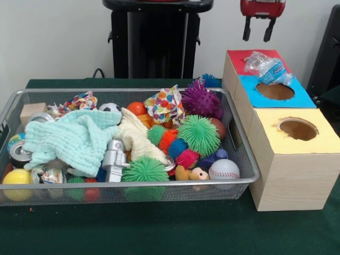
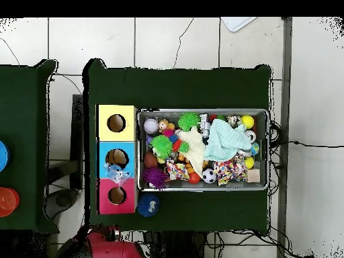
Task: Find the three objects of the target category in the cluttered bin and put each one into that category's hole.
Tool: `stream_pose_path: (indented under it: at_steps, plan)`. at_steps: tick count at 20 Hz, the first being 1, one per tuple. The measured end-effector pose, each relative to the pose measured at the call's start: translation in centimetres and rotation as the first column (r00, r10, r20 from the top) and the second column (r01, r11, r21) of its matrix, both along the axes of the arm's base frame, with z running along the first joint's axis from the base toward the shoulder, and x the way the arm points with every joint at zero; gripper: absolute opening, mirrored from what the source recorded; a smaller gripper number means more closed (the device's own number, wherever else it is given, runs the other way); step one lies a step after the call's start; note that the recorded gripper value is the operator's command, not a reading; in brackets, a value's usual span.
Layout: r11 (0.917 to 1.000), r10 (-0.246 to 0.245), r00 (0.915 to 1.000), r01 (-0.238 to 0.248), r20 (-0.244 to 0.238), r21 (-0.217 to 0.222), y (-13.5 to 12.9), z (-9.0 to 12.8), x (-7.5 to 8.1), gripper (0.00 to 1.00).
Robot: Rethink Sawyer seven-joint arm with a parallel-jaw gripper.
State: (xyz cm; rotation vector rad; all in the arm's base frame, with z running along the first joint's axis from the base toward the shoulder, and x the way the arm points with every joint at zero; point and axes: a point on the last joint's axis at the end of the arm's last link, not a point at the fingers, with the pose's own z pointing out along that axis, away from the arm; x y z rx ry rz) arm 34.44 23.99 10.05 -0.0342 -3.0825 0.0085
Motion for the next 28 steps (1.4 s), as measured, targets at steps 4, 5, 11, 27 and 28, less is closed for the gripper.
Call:
stream_pose_path:
  at_steps: [4, 5, 11, 27, 28]
  plan:
    - [1.0000, 0.003, 1.0000, -0.003, 0.002, 0.002, 1.3, -1.6, -0.8, 1.00]
    - [1.0000, 0.003, 1.0000, -0.003, -0.006, 0.002, 1.8, -2.1, -1.2, 1.00]
    - [0.9999, 0.007, 0.9987, -0.007, -0.051, -0.009, 3.6, -3.6, -3.1, 1.00]
    - [0.9989, -0.025, 0.9953, 0.021, -0.094, -0.042, 2.4, -6.8, -4.4, 1.00]
    - [0.9988, -0.027, 0.9953, 0.023, -0.094, -0.043, 2.3, -6.9, -4.4, 1.00]
